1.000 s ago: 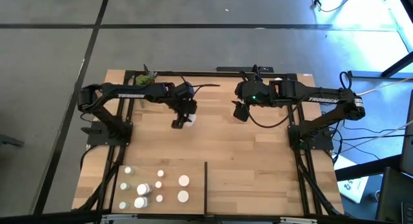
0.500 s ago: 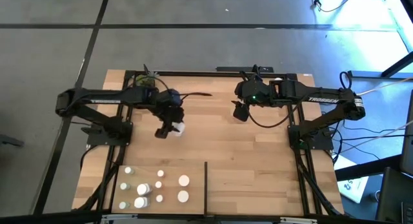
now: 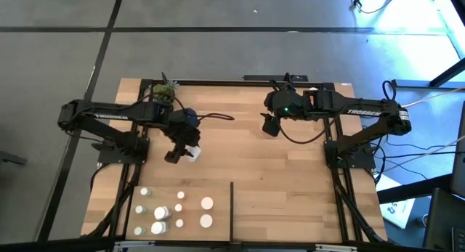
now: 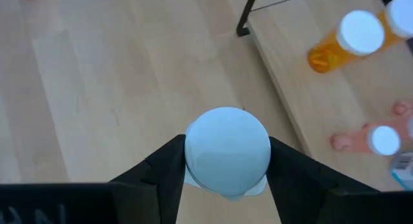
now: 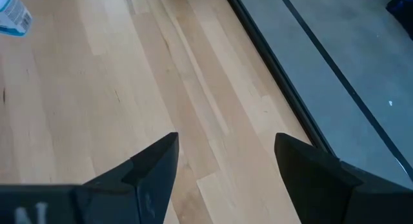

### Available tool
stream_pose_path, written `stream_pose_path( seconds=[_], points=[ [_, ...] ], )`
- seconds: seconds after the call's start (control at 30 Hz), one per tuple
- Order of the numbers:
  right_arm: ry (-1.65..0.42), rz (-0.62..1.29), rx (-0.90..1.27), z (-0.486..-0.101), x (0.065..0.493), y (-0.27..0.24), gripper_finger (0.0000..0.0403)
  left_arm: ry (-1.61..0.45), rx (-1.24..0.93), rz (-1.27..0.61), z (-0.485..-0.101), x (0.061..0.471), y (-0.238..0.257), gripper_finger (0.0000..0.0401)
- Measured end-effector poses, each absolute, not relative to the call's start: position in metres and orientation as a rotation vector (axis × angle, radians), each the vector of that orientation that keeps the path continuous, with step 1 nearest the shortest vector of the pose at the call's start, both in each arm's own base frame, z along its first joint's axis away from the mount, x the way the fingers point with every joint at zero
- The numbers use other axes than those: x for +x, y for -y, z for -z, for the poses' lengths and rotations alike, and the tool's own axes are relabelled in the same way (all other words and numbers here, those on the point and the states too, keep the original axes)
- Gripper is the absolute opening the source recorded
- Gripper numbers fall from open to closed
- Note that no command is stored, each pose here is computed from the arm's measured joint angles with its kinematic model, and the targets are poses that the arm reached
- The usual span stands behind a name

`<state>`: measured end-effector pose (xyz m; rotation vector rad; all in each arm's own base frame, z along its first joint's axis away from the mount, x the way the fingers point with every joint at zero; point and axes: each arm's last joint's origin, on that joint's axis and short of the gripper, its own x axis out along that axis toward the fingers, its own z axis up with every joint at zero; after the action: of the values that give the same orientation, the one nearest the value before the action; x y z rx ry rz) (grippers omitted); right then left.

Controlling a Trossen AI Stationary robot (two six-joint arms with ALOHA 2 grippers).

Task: Pick and place medicine bottles onto shelf by color
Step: Put the white pill bottle on the shelf aligned with the other white pill bottle

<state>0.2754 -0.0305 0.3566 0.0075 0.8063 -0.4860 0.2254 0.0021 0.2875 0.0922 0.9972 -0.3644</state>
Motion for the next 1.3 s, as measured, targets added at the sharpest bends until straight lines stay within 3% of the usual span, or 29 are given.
stream_pose_path(
  seconds=[0.13, 0.37, 0.6, 0.83, 1.3],
  points=[
    [-0.806, 0.486, 0.007, -0.357, 0.275, 0.030, 0.0257, -0.960, 0.074, 0.367, -0.294, 0.215, -0.001, 0.0179],
    [-0.800, 0.486, 0.008, -0.357, 0.276, 0.030, 0.0257, -0.812, 0.007, 0.309, -0.272, 0.179, 0.001, 0.0178],
    [-0.800, 0.486, 0.008, -0.357, 0.276, 0.031, 0.0257, -0.688, 0.151, 0.318, -0.257, 0.156, 0.002, 0.0179],
    [-0.800, 0.486, 0.008, -0.357, 0.276, 0.030, 0.0257, -0.732, 0.132, 0.393, -0.236, 0.151, 0.004, 0.0180],
    [-0.800, 0.486, 0.008, -0.357, 0.276, 0.030, 0.0257, -0.820, 0.121, 0.374, -0.207, 0.150, 0.003, 0.0182]
  ],
)
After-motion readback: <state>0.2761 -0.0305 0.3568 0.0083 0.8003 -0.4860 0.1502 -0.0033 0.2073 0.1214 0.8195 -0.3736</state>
